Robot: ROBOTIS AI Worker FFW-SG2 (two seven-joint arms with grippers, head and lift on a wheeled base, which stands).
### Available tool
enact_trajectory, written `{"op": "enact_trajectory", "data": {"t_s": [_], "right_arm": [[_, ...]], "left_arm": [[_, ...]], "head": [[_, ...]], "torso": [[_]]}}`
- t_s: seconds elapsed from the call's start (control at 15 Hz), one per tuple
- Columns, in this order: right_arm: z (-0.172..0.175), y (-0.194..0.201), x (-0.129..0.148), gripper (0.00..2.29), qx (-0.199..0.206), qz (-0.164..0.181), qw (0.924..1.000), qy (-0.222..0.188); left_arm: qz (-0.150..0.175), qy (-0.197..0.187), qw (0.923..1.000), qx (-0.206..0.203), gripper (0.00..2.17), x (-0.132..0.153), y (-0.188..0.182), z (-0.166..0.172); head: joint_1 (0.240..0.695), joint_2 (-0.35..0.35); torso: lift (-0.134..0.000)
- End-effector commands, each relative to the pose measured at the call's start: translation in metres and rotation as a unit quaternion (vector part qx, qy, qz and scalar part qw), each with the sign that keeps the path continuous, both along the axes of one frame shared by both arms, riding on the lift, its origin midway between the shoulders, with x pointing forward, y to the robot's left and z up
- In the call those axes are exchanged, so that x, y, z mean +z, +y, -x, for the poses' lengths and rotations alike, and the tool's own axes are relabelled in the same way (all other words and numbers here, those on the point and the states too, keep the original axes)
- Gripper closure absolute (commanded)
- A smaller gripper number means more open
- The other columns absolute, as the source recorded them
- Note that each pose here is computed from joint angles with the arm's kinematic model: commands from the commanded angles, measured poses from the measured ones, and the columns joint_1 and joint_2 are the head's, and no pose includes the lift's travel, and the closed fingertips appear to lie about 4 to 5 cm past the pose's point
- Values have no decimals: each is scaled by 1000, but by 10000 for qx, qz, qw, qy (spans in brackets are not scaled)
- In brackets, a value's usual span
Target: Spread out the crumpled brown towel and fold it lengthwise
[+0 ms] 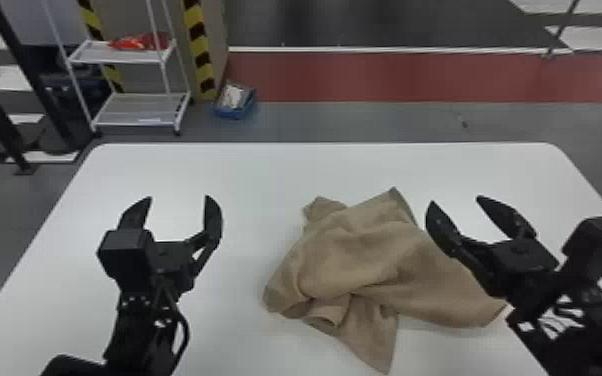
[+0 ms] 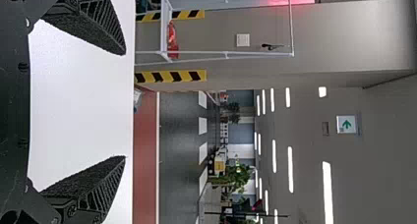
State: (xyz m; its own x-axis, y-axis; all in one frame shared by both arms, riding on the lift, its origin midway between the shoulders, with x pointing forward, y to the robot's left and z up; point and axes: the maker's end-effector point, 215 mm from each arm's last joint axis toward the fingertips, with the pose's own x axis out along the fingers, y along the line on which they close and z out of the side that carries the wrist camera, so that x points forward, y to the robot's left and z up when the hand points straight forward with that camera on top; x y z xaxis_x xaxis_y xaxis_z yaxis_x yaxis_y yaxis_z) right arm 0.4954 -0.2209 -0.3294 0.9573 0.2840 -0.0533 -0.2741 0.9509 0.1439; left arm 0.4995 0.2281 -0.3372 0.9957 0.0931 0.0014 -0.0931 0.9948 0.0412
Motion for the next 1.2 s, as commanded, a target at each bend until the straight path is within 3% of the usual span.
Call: {"op": "enact_trajectory", "data": {"t_s": [0.0, 1.13], "right_arm": [[-5, 0, 2, 154, 0, -5, 10000, 3], [5, 3, 5, 194, 40, -120, 9999, -23]], "left_arm": [[-7, -37, 10000, -39, 137, 5, -6, -5], [-70, -136, 9997, -164, 140, 14, -18, -1]], "head": [[695, 9], [695, -7]], "torso": [[-124], [-124]]}}
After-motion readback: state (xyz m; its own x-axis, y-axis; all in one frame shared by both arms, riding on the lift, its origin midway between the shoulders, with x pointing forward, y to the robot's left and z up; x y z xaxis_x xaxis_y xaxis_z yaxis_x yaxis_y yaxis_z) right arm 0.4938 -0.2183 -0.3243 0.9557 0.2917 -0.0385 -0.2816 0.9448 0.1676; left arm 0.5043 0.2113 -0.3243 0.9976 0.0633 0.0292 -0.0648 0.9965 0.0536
